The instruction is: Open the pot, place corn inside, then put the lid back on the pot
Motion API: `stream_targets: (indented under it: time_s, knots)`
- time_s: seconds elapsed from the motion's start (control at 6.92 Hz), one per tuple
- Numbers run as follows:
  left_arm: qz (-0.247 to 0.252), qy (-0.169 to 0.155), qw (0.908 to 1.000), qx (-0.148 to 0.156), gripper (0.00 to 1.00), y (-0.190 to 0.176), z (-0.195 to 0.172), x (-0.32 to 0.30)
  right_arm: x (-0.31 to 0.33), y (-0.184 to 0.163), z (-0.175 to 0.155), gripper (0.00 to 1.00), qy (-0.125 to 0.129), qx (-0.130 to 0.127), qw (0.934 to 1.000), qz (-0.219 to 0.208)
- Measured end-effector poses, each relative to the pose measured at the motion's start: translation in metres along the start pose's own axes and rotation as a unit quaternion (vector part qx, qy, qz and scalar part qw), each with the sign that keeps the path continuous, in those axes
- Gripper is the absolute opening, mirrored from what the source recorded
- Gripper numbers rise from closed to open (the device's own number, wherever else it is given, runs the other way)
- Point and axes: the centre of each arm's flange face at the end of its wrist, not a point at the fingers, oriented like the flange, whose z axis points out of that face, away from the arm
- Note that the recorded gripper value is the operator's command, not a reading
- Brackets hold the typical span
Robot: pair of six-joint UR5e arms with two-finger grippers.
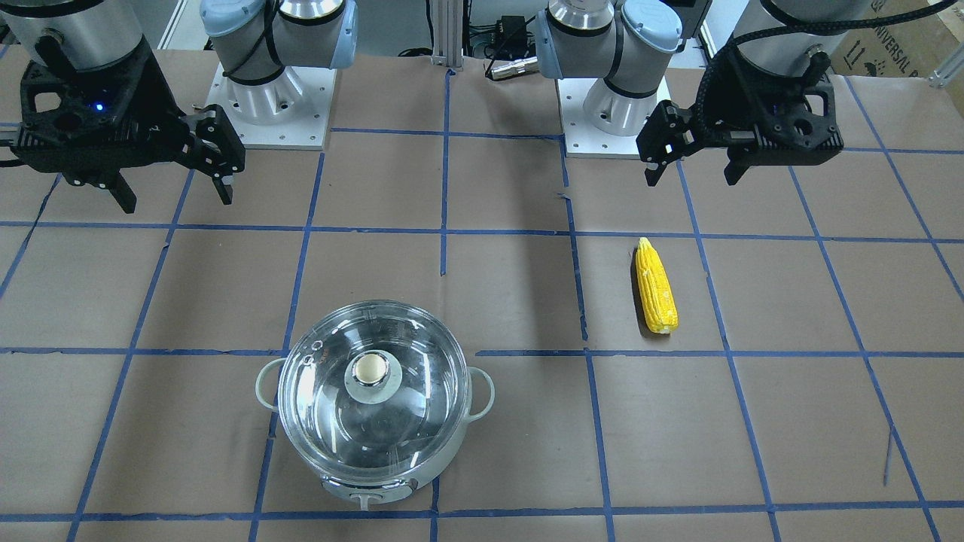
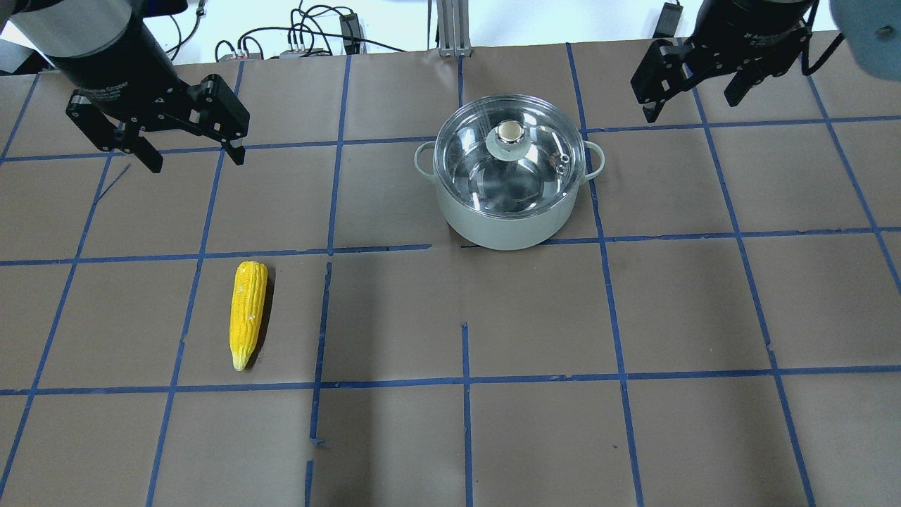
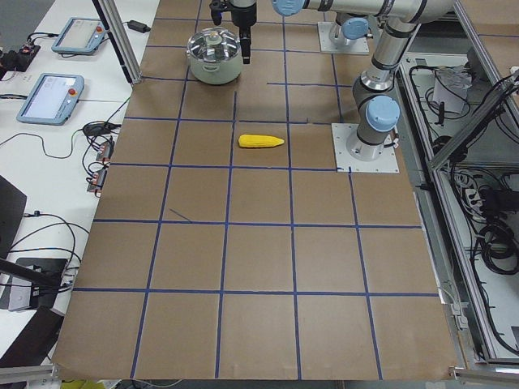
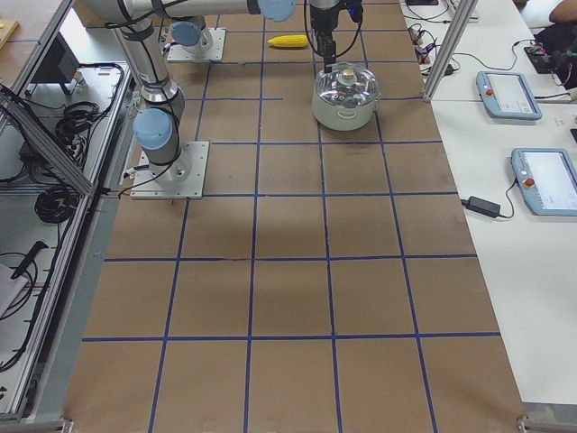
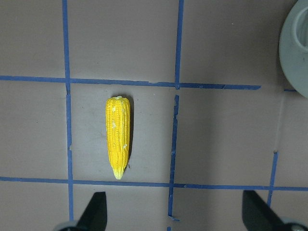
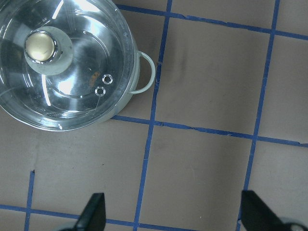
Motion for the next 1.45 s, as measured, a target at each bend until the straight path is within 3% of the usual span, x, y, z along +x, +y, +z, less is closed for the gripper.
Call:
stream_targets:
  time_s: [1.01, 1.45]
  knots:
    - [0.0, 0.0, 1.0, -0.001, 1.0, 0.003, 0.003, 0.0, -0.015, -0.009, 0.012, 0.96, -0.004, 0.006, 0.9999, 0.011]
    - [0.001, 0.001, 1.0, 0.0, 1.0, 0.005, 0.002, 0.0, -0.099, -0.053, 0.066, 0.99, -0.004, 0.057, 0.9983, 0.013]
